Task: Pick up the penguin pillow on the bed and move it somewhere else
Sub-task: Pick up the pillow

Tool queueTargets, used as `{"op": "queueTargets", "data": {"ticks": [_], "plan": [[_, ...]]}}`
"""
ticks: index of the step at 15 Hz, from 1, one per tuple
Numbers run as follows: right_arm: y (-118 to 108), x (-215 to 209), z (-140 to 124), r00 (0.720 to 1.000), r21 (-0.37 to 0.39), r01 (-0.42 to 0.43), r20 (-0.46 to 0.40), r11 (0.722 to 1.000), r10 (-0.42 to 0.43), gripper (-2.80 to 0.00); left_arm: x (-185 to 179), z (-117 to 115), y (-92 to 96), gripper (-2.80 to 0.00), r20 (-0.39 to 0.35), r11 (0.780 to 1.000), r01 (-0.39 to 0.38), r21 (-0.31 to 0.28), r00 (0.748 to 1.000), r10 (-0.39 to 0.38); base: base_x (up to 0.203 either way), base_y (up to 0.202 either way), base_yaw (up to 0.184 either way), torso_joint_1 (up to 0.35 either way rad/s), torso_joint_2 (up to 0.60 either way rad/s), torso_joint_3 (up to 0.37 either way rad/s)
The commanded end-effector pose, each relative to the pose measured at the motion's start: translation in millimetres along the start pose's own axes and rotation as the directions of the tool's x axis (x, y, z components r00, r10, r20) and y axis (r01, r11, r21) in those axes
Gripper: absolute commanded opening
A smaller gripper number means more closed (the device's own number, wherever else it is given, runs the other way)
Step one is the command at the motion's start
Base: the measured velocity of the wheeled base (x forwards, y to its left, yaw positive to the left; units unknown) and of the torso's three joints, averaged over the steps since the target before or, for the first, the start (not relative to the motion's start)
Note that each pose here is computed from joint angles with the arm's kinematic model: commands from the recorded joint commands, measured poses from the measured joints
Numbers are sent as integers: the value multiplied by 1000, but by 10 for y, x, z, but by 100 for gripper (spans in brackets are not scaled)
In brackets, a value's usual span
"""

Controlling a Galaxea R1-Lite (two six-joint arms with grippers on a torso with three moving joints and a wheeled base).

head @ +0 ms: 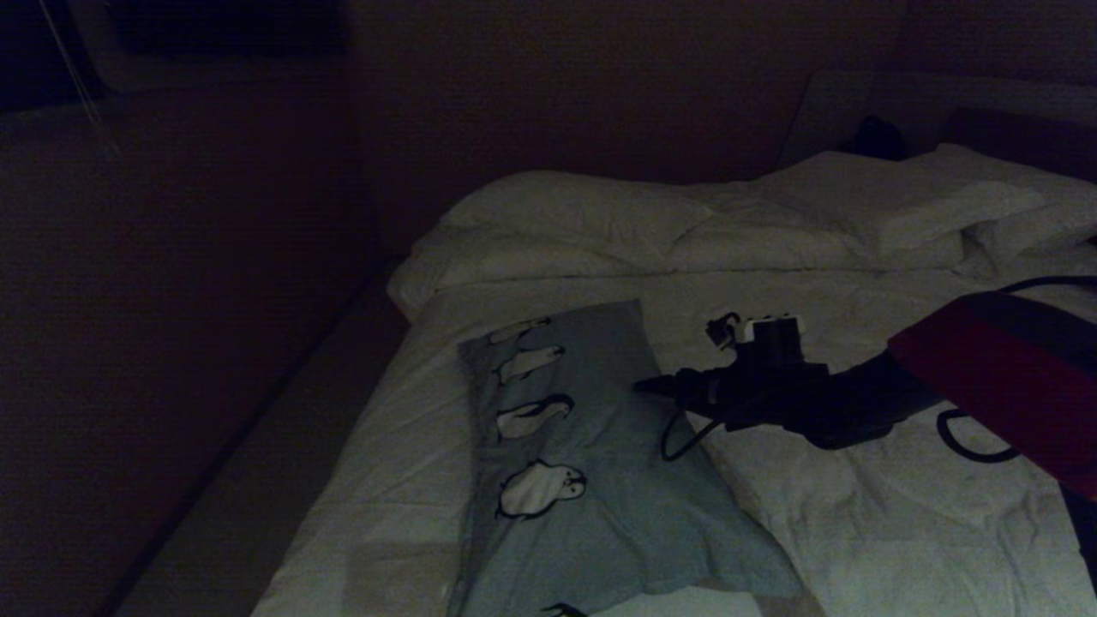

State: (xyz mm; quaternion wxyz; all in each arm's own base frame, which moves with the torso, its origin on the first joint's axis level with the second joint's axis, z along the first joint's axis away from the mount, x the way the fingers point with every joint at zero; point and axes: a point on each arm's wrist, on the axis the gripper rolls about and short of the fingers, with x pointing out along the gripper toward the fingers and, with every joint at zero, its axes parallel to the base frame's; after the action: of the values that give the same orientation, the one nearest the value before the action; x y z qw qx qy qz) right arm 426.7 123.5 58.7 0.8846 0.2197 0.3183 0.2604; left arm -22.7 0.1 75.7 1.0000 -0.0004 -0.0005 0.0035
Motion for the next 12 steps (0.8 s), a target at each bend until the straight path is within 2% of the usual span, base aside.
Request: {"op": "queueTargets", "data": {"ticks": [1,5,12], "plan": [[89,79,-99,999,-3,-12,-38,1000,12,0,0,1,0,-280,0,1000,-1,-1,1000,1,0,0,0,0,0,0],[217,299,-372,995,-26,-2,-104,1000,-1,0,0,1,0,-280,0,1000,-1,-1,1000,1,0,0,0,0,0,0],[278,408,-520,992,-37,6,-129,999,-11,0,0,1,0,-280,0,1000,-1,-1,1000,1,0,0,0,0,0,0]]}}
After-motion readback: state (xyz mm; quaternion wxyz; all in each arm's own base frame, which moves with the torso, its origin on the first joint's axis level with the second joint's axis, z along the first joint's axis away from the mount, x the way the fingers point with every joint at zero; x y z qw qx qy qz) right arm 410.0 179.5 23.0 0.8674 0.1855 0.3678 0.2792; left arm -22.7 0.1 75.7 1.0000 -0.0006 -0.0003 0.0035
